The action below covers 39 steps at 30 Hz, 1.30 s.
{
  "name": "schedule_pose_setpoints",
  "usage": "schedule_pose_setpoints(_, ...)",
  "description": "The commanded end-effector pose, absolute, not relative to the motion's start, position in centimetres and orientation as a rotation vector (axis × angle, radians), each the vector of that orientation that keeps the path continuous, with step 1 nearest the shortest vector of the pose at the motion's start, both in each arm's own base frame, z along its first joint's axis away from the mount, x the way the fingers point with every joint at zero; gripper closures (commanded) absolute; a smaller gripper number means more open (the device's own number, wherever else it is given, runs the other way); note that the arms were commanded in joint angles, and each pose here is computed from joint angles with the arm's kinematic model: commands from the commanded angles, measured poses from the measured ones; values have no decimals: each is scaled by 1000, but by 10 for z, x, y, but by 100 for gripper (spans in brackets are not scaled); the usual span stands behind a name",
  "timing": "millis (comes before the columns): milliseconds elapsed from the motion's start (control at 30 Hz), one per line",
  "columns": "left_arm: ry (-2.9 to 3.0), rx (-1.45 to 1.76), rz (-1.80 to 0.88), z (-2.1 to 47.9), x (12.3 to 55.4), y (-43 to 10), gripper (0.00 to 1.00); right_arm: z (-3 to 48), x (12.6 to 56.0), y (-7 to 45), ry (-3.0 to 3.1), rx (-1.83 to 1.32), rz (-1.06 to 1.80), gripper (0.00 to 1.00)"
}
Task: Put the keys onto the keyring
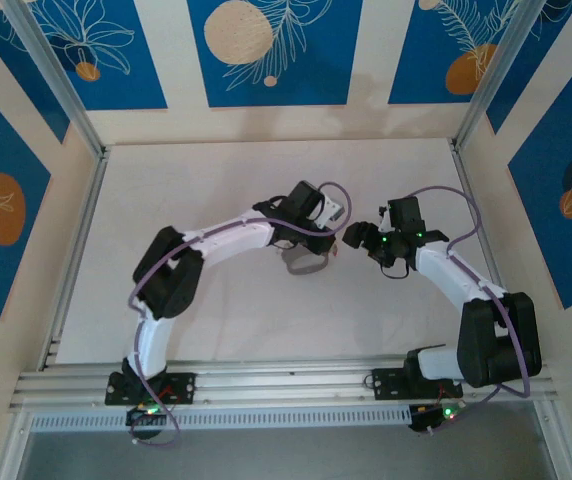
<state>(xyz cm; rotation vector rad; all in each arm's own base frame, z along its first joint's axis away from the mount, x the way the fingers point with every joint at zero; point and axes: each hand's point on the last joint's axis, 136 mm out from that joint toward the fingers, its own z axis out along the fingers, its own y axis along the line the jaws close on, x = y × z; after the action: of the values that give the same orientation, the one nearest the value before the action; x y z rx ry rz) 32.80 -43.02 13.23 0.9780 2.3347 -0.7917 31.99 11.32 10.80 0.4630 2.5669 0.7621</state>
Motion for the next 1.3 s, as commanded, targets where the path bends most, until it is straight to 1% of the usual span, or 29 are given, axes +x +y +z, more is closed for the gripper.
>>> schedule_pose_setpoints(0, 2170, 1012, -796, 195, 326, -422, 100, 148, 328, 118, 2473, 437, 847, 22)
schedule_pose_setpoints(267, 1911, 976, -891, 273, 323, -397, 100, 214, 333, 117, 2285, 392, 951, 23)
schedule_pose_setpoints(533, 1664, 961, -1038, 331, 315, -372, 100, 277, 333, 129, 2110, 277, 1100, 26)
schedule_pose_setpoints(867, 1427, 955, -1167, 380, 300, -348, 100, 337, 321, 169, 1924, -5, 1336, 34)
schedule_pose_setpoints(1067, 1300, 970, -1226, 409, 288, -340, 100, 360, 311, 182, 1848, -123, 1366, 42)
schedule_pose_setpoints(1267, 1236, 986, -1242, 427, 279, -336, 100, 370, 306, 184, 1801, -138, 1375, 50)
